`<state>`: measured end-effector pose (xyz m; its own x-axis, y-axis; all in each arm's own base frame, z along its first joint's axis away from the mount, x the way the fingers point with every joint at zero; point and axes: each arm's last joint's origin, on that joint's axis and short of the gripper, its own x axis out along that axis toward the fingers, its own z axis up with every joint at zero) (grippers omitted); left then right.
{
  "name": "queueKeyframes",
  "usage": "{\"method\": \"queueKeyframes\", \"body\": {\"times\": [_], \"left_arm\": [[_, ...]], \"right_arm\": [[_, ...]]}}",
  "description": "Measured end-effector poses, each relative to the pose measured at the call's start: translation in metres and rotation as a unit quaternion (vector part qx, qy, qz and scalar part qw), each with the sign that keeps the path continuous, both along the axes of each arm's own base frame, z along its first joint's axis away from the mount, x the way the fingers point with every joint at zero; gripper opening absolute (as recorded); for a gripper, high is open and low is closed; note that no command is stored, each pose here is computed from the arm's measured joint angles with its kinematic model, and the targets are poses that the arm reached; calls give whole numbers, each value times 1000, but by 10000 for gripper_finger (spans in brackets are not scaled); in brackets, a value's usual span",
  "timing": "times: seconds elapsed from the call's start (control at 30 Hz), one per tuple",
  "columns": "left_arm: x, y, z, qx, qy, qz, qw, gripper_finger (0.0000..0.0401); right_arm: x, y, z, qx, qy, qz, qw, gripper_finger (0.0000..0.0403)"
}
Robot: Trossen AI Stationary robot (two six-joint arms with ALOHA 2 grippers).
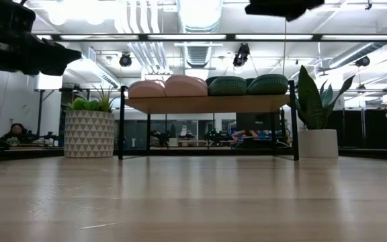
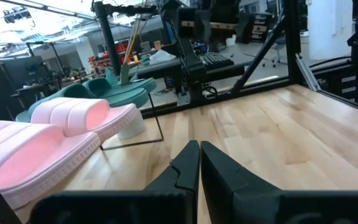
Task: Pick and place slides into the shelf
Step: Return to Home Position
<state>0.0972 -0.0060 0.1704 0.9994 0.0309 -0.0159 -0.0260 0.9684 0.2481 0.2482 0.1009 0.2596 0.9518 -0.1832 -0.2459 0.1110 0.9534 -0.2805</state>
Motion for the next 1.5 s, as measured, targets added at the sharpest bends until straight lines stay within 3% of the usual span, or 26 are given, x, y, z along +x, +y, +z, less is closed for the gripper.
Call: {"method": "queueKeyframes", "body": {"times": [0.13, 0.33, 0.43, 0.6, 0.73, 0.9, 1.13, 1.33, 1.5], "left_arm": [[0, 0, 0, 1, 4, 0, 1000, 0], [0, 0, 0, 1, 2, 3, 1000, 0], [0, 0, 0, 2, 1, 4, 1000, 0], [0, 0, 0, 2, 1, 5, 1000, 0], [0, 0, 0, 10, 2, 7, 1000, 0], [0, 1, 0, 10, 2, 8, 1000, 0], [0, 1, 0, 10, 3, 10, 1000, 0], [0, 1, -1, 11, 4, 11, 1000, 0], [0, 1, -1, 11, 4, 12, 1000, 0]], "right_arm": [[-17, -10, -17, 9, -1, 38, 999, 213], [-37, -35, -43, 76, -27, 183, 980, 176], [-40, -51, -55, 84, -47, 163, 982, 145], [-42, -77, -61, 51, -51, 116, 991, 72], [-46, -96, -54, 27, -69, 123, 990, 17], [-59, -114, -45, 36, -82, 113, 990, 11], [-90, -111, -40, 43, -99, 98, 989, 9], [-114, -110, -59, 76, -94, 82, 989, 9], [-125, -108, -71, 71, -109, 86, 988, 9]]}}
